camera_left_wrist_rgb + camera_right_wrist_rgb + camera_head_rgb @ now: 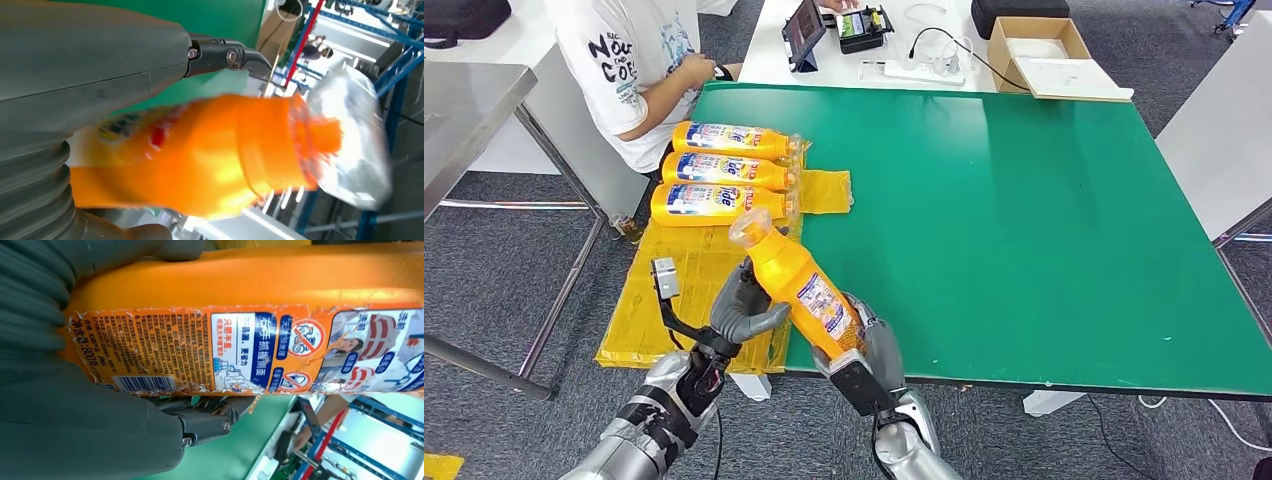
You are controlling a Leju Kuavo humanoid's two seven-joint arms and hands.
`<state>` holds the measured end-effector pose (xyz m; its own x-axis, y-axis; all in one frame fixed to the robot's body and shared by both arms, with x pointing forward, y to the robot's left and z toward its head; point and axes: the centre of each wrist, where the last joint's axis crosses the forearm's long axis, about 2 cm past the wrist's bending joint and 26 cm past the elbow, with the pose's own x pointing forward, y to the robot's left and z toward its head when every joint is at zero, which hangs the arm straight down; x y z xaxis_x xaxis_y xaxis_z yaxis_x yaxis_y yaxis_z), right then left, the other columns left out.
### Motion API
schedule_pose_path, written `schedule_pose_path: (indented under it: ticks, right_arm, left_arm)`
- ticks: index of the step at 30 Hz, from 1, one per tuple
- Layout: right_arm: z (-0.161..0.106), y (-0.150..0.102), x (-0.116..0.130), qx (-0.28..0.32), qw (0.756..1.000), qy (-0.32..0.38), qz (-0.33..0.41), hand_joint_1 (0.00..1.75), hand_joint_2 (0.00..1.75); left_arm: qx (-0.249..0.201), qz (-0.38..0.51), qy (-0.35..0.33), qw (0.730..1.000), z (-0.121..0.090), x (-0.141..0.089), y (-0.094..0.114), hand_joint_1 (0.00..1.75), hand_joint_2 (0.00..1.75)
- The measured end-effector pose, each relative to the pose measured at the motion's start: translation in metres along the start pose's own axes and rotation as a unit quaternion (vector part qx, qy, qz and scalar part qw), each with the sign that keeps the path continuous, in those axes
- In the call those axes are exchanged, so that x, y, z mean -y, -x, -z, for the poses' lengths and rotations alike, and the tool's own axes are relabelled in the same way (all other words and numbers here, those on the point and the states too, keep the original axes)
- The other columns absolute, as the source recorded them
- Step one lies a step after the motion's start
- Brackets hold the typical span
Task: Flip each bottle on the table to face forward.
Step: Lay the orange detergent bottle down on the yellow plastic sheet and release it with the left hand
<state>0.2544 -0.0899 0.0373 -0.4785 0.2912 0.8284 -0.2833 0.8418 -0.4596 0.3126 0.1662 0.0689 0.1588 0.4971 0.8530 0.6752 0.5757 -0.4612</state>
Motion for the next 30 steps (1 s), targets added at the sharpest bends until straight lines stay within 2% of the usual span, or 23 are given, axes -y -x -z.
schedule_pose_path:
  ticks: [7,25,30]
  right_arm:
    - [-0.003,0.003,-0.008,-0.007,1.000,-0.022,-0.020,1.75,1.75]
    - [0.002,0.005,-0.011,0.003,0.997,-0.042,-0.064,1.75,1.75]
    - [0.005,0.002,-0.015,0.012,0.996,-0.058,-0.066,1.75,1.75]
  left_arm:
    - [-0.015,-0.022,0.020,0.999,0.000,-0.003,-0.001,0.00,1.75]
    - [-0.098,-0.006,0.038,0.994,-0.006,-0.018,0.005,0.00,1.75]
    - [-0.104,-0.020,0.039,0.994,-0.010,-0.019,0.010,0.00,1.75]
